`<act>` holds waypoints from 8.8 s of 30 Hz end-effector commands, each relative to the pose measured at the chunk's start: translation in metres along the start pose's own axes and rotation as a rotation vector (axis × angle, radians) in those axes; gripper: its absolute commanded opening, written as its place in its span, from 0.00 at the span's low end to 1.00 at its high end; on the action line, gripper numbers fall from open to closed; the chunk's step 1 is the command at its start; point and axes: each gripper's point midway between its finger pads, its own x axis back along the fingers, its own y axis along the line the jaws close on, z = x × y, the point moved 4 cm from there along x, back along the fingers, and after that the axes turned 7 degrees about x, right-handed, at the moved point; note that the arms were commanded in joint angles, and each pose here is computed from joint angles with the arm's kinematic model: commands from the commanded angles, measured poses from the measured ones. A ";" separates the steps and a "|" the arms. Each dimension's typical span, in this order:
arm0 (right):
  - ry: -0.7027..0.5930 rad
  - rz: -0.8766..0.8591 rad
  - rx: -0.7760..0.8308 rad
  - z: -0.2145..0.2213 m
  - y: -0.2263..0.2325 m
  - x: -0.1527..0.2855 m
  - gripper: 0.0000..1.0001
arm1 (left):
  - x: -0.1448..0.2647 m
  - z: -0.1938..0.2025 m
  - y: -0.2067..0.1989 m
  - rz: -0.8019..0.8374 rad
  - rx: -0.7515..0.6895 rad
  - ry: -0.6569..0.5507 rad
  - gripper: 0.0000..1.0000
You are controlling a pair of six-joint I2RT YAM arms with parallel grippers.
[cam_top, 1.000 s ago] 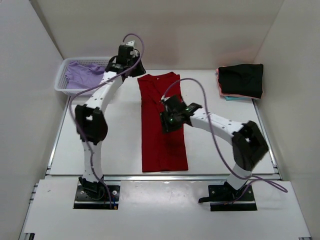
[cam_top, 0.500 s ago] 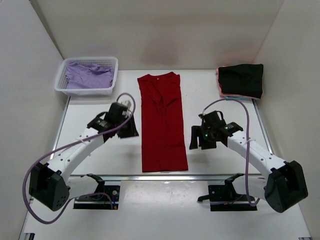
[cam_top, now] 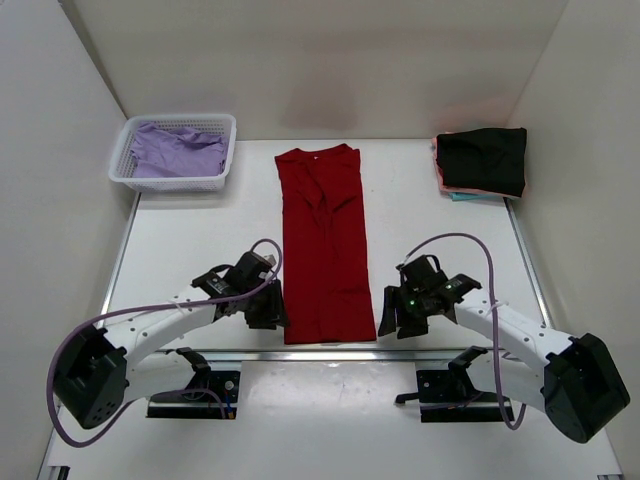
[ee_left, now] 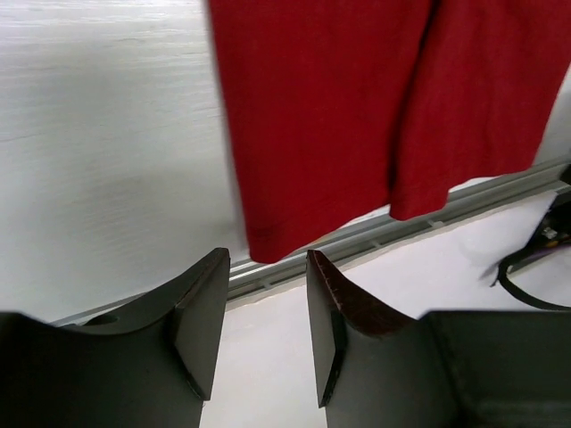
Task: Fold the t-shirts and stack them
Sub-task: Grab the bottom of the folded rectangular tshirt with both arms, then fold the folded rectangular tshirt in 1/3 of the way, then grab one side of the 2/3 rectangular tshirt with both arms, then fold the long partially folded tshirt into a neat square, then put the neatly folded tshirt into the corner of the board with the right arm
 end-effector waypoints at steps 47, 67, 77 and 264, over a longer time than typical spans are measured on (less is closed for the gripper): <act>0.118 -0.159 0.173 0.009 0.037 -0.015 0.00 | -0.025 0.014 0.012 -0.094 0.019 0.034 0.00; 0.081 -0.156 0.253 -0.074 0.028 0.022 0.00 | 0.014 -0.089 -0.043 -0.010 0.063 -0.096 0.00; 0.046 -0.107 0.286 -0.170 0.044 0.015 0.00 | 0.022 -0.179 -0.055 -0.015 0.031 -0.149 0.00; -0.095 -0.154 -0.091 -0.282 -0.018 -0.056 0.91 | -0.080 -0.213 -0.071 0.137 0.303 -0.037 0.35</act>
